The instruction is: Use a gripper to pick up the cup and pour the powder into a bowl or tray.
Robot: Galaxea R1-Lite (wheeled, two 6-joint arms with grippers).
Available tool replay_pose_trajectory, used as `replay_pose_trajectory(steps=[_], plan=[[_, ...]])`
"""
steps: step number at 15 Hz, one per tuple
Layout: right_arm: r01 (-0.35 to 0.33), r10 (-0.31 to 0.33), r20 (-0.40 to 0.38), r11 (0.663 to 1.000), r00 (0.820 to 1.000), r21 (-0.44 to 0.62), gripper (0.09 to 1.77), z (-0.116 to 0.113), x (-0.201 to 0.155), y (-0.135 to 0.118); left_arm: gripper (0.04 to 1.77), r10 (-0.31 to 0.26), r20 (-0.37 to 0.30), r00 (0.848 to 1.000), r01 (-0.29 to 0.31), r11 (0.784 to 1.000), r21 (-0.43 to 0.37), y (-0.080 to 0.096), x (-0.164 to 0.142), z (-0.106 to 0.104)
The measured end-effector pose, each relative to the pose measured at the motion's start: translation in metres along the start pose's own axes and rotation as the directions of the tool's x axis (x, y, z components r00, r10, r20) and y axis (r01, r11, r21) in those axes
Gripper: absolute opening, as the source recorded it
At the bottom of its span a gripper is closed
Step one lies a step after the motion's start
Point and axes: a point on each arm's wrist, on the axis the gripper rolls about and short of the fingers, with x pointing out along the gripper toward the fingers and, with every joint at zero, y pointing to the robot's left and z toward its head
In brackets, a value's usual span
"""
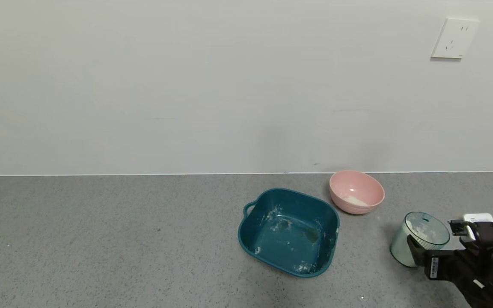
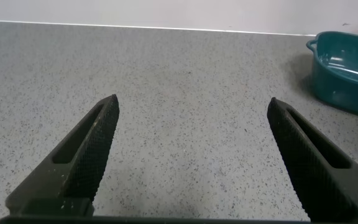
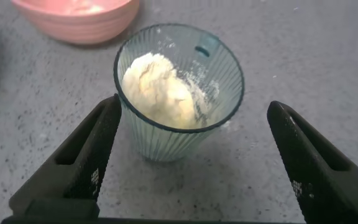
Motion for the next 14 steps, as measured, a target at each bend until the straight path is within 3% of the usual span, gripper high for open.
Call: replay_pose_trajectory(steps=[9, 14], plan=[[0.009, -0.011, 0.098, 1.000, 0.995, 0.022, 1.70, 0.019, -0.017, -0.006, 1.72, 0.000, 0.000, 1.000, 0.000, 1.000, 0.000, 0.000, 0.000, 0.000], [0.011, -0.010, 0.104, 1.000, 0.994, -0.001, 1.70, 0.026, -0.033, -0.014, 1.72, 0.000, 0.000, 1.000, 0.000, 1.000, 0.000, 0.000, 0.000, 0.000]])
